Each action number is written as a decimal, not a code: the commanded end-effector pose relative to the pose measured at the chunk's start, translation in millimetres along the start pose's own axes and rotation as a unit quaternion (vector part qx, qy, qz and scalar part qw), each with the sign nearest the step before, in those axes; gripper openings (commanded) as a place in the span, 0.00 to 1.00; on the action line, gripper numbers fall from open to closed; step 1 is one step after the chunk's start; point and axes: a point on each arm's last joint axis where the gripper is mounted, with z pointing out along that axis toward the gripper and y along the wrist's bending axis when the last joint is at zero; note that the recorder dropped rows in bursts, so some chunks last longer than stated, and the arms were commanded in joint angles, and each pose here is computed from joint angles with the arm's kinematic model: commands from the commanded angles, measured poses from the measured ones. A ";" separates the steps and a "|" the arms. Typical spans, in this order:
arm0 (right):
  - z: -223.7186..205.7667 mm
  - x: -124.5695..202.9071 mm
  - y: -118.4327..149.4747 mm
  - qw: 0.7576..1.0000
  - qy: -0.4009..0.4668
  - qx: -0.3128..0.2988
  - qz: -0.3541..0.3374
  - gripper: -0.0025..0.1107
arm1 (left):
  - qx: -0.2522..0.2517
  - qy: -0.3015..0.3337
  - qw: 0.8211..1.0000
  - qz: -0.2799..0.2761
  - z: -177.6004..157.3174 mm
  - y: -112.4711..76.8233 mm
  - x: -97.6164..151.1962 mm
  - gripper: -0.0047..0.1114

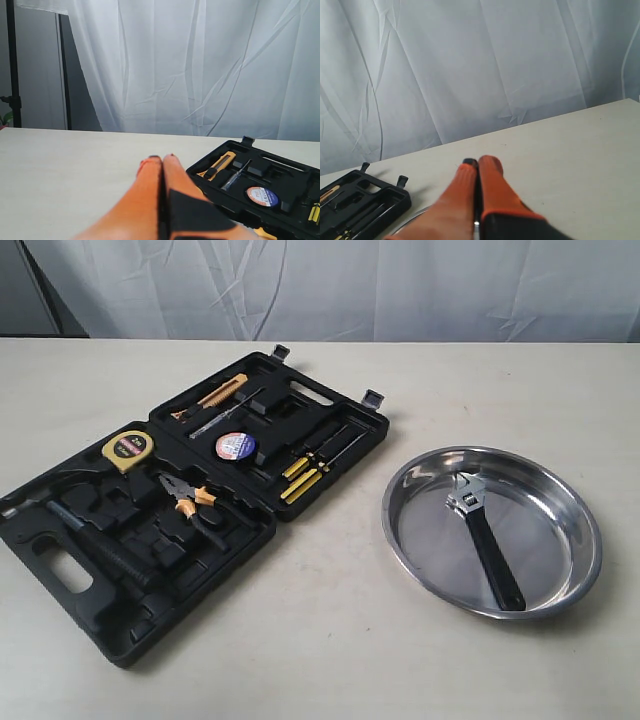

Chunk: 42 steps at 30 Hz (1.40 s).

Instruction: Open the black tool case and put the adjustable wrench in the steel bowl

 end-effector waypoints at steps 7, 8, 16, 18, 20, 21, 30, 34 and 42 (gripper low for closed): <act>-0.3 1.3 -0.7 1.000 0.000 0.002 0.001 0.02 | 0.002 0.000 1.000 -0.001 -0.3 -0.2 1.3 0.04; -0.3 1.3 -0.7 1.000 0.000 0.002 0.001 0.02 | 0.002 0.000 1.000 -0.001 -0.3 -0.2 1.3 0.04; -0.3 1.7 -0.8 1.000 0.002 0.003 0.001 0.02 | 0.002 0.000 1.000 -0.001 -0.3 -0.2 1.3 0.04; -0.3 1.5 -0.8 1.000 0.001 0.003 0.001 0.02 | 0.002 0.000 1.000 -0.001 -0.3 -0.2 1.3 0.04; -0.3 1.5 -0.8 1.000 0.001 0.003 0.001 0.02 | 0.002 0.000 1.000 -0.001 -0.3 -0.2 1.3 0.04; -0.3 1.6 -0.7 1.000 0.001 0.002 0.006 0.02 | 0.002 0.000 1.000 -0.001 -0.3 -0.2 1.3 0.04; -0.3 2.1 -0.5 1.000 0.004 0.002 0.026 0.02 | 0.002 0.000 1.000 -0.001 -0.3 -0.2 1.3 0.04; -2.3 18.6 -7.8 0.994 0.094 0.044 0.025 0.02 | 0.002 0.000 1.000 -0.001 -0.3 -0.2 1.3 0.04; -3.0 21.1 -9.1 0.993 0.108 0.052 0.021 0.02 | 0.002 0.000 1.000 -0.001 -0.3 -0.2 1.3 0.04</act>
